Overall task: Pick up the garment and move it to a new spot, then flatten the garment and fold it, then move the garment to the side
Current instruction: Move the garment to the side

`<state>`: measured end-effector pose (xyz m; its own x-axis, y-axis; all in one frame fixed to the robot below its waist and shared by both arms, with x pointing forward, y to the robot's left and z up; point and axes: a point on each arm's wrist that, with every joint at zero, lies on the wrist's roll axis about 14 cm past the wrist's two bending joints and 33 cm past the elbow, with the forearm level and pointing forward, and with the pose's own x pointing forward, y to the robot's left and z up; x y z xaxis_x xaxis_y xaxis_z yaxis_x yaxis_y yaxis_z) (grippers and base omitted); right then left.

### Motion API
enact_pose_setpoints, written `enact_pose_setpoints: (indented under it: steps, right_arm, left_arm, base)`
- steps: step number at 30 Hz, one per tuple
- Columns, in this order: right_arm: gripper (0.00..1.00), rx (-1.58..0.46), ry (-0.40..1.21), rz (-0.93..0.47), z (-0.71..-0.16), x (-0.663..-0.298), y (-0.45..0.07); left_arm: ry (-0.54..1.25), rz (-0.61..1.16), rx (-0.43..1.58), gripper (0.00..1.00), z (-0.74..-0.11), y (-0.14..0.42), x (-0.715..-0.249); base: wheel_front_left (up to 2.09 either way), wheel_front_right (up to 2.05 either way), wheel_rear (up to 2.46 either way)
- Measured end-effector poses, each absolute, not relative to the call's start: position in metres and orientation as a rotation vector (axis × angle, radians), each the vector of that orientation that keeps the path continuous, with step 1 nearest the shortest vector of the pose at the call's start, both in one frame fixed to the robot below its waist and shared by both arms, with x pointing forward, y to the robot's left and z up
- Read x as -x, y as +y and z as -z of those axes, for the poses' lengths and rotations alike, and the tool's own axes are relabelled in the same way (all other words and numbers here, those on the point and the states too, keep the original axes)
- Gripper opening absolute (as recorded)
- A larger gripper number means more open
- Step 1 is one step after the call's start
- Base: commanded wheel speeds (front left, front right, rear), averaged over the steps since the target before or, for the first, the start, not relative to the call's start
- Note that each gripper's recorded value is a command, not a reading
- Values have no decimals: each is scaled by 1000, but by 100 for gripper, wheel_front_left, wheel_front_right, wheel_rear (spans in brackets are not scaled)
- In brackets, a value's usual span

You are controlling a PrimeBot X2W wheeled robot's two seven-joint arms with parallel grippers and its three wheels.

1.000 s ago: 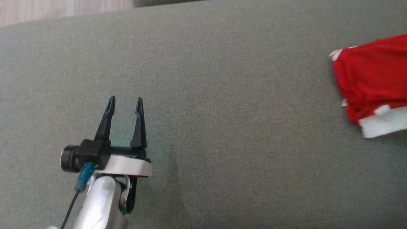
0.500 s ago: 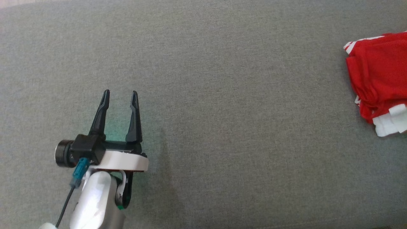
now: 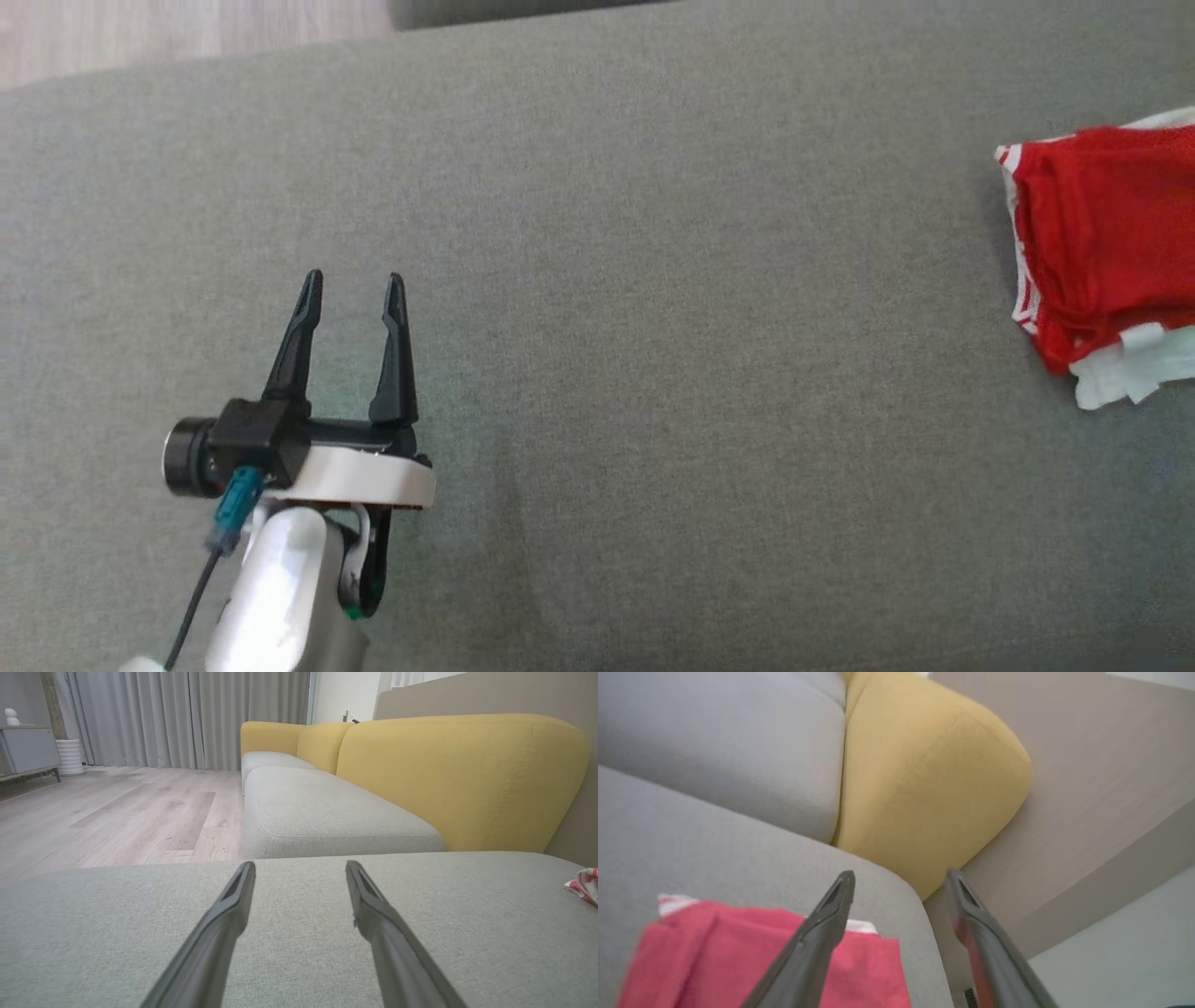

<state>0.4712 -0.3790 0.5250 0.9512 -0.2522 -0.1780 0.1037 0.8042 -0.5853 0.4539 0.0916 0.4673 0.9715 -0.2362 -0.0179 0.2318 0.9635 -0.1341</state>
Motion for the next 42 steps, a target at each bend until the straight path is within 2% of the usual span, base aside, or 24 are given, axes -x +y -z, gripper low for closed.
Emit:
enact_pose_setpoints:
  steps: [7,10,13,16,21,27,42]
  right_arm:
    - [100,381,-55,93,-587,-487,-289]
    - [100,282,-165,36,-607,-481,-249]
    - [100,144,-209,-6,-606,-469,-218]
    - [100,45,-206,-32,-591,-457,-197]
    - [100,-60,-159,-34,-552,-437,-192]
    - [100,-122,-4,-68,-486,-404,-174]
    - [100,-113,-18,-81,-488,-395,-170]
  left_arm:
    - [-17,209,138,100,-490,100,-444]
    - [-26,195,146,100,-494,106,-435]
    - [-37,178,144,100,-499,111,-427]
    - [-50,164,148,100,-504,115,-421]
    - [-39,143,157,100,-501,122,-410]
    - [-25,126,160,100,-496,126,-401]
    - [-19,116,161,100,-494,127,-399]
  base:
    - [0,0,0]
    - [0,0,0]
    - [0,0,0]
    - [0,0,0]
    - [0,0,0]
    - [0,0,0]
    - [0,0,0]
